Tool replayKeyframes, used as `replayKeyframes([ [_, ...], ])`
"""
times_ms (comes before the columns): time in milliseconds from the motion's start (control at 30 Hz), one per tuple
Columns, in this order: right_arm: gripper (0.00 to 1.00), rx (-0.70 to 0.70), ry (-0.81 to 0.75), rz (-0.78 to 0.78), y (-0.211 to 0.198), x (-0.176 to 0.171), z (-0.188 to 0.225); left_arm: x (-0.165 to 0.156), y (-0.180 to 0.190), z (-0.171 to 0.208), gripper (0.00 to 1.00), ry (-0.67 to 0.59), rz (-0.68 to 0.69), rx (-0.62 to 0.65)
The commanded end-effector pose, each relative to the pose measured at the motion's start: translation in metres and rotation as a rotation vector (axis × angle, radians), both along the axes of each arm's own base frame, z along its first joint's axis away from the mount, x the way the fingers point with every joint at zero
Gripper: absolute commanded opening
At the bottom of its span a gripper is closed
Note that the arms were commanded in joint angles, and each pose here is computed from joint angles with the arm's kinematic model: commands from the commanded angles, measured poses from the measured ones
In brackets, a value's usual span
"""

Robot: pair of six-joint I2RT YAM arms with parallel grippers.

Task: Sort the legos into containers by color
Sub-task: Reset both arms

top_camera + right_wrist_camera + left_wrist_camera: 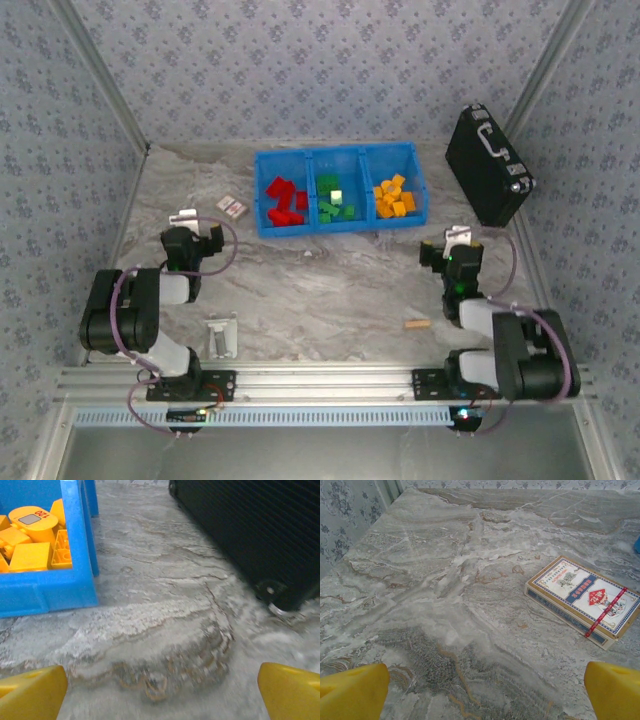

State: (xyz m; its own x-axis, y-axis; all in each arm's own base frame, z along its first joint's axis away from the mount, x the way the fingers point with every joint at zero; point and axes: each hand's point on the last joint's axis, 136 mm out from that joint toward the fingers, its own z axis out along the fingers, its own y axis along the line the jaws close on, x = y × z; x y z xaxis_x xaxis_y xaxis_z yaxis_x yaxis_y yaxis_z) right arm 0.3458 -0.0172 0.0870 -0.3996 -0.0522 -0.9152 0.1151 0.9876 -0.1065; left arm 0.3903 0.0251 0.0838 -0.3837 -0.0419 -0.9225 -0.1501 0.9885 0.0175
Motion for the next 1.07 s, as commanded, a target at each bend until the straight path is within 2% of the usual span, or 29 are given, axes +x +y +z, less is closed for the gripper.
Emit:
replayKeyframes([
  [0, 0.99, -0.007, -0.057, 0.099, 0.014, 0.032, 0.019, 0.005, -0.001, 0.006, 1.0, -0.017, -0.008, -0.011],
  [167, 0.99, 0.008, -0.026, 0.1, 0.012, 0.041, -0.001, 0.005, -0.001, 0.006, 1.0, -0.016, -0.008, -0.011],
  [400, 0.99, 0.094, 0.005, 0.096, 0.002, 0.045, -0.004, 0.005, -0.001, 0.006, 1.0, -0.015, -0.007, -0.011],
  [1033, 0.99, 0.066, 0.008, 0.092, 0.004, 0.046, -0.004, 0.005, -0.001, 0.006, 1.0, -0.017, -0.007, -0.01],
])
